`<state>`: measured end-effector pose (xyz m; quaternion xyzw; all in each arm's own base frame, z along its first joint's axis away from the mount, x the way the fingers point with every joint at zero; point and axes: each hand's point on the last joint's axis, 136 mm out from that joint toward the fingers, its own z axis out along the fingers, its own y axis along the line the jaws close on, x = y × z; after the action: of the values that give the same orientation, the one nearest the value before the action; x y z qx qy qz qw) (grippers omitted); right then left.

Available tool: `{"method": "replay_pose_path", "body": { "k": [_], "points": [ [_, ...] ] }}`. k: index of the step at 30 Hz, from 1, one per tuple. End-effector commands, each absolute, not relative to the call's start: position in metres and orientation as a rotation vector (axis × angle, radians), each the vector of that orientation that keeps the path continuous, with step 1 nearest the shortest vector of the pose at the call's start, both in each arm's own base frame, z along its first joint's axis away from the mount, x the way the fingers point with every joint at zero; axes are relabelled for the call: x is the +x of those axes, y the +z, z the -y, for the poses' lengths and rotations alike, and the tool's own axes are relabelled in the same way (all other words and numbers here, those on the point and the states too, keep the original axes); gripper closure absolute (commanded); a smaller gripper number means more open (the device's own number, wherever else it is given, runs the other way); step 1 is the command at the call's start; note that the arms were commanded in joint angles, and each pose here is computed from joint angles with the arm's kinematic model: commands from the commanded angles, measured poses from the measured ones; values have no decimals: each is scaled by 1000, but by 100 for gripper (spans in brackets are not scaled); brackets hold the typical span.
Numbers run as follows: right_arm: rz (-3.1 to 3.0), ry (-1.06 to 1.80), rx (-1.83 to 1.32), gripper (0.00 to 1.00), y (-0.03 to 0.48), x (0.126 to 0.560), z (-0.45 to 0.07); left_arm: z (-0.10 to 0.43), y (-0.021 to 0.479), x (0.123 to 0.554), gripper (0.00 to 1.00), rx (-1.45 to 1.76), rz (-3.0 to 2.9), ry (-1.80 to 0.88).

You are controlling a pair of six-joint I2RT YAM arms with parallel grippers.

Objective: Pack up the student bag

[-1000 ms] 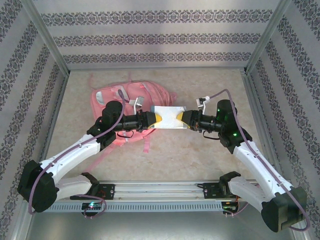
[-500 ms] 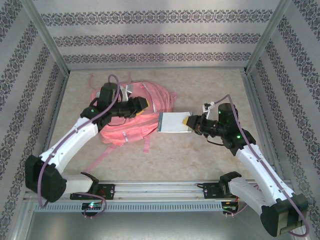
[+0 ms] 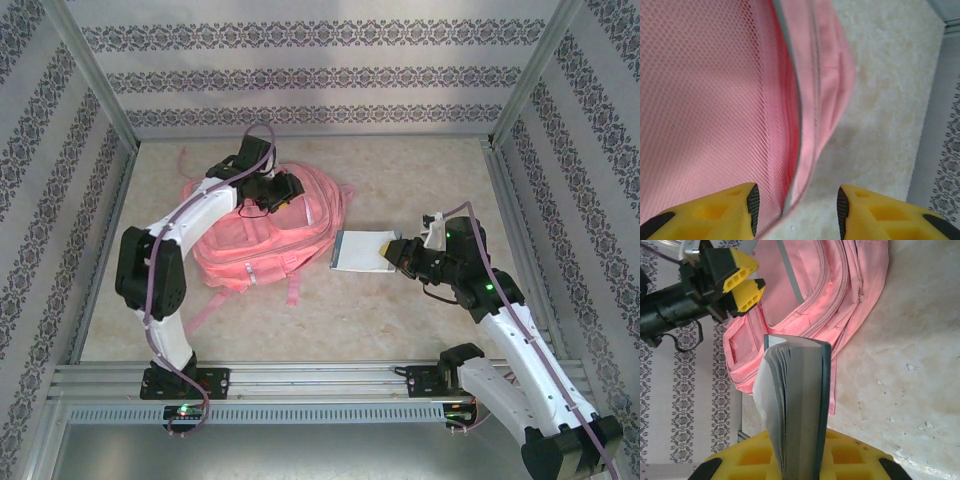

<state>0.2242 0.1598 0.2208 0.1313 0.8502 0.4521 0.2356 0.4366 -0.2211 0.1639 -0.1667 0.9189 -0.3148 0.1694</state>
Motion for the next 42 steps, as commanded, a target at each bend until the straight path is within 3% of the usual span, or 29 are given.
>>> {"method": "replay_pose_path", "body": {
  "k": [1,15,29,39,42],
  "points": [
    [-2303,1246,355,100,222,225,-158,226,178,455,54,-465,-2566,-930],
    [-2316,1262,386,100,206,225,-159,231,135,483,59,-476,-2618,-859],
    [-2322,1261,394,100,199,223,-158,242,148,492,67,-454,-2596,-890],
    [-2321,1257,405,100,198,223,-158,245,119,497,68,-458,-2684,-817],
    [-2325,1235,406,100,198,223,-155,249,117,499,75,-434,-2713,-784]
  ]
}}
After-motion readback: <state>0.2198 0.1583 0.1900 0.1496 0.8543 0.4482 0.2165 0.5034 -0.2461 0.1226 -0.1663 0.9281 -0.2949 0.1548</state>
